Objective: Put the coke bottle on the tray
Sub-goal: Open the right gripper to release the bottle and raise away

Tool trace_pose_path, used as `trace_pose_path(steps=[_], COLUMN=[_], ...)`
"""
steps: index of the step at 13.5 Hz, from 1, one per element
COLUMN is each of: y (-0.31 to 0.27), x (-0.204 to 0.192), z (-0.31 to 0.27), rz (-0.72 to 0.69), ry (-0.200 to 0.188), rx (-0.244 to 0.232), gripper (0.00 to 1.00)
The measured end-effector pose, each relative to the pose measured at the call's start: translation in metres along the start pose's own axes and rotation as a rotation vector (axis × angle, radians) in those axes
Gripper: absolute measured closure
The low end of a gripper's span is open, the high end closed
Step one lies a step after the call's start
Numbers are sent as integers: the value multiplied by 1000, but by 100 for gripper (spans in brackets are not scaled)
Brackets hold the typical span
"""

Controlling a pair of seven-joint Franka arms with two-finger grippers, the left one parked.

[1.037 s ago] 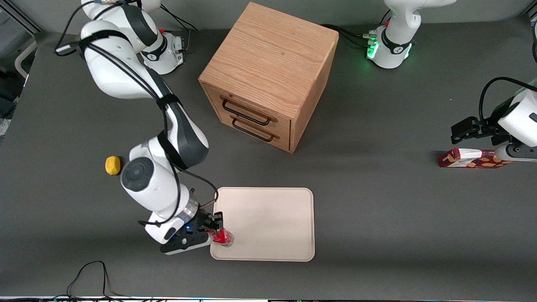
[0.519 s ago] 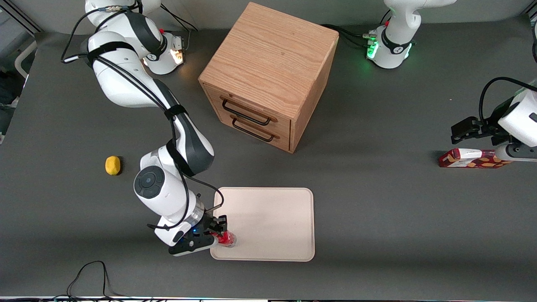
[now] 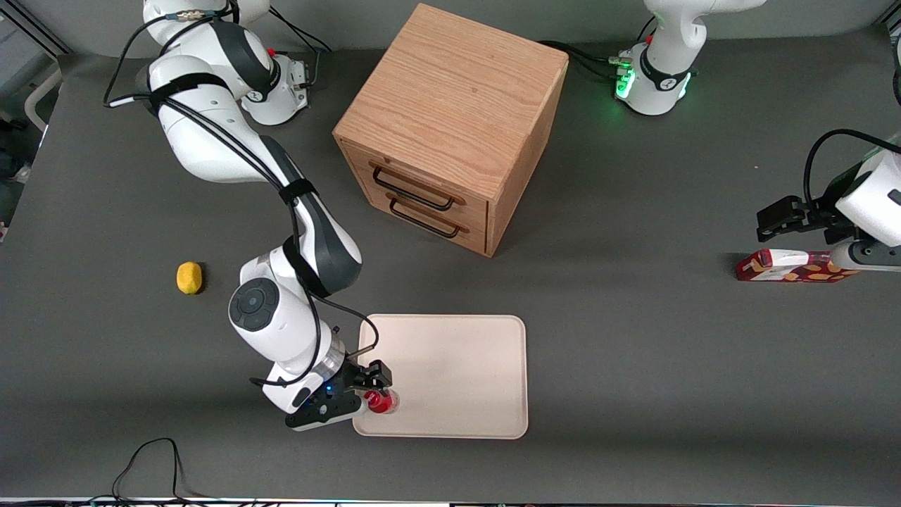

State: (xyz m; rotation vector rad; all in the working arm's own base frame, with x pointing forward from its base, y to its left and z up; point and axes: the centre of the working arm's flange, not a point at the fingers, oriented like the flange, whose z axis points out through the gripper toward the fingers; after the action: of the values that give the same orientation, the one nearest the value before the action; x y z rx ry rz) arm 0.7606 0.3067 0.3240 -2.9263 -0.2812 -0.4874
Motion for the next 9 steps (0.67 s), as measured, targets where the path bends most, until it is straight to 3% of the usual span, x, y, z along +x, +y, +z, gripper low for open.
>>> trace_pose_path(steps=[3, 4, 6, 9], y=[-5, -6, 0, 50], x=[11, 13, 6, -23], z=[-40, -65, -115, -189], rz=[20, 24, 35, 139], ry=[22, 0, -81, -137], rx=[0, -9, -51, -78], gripper=[0, 0, 0, 0])
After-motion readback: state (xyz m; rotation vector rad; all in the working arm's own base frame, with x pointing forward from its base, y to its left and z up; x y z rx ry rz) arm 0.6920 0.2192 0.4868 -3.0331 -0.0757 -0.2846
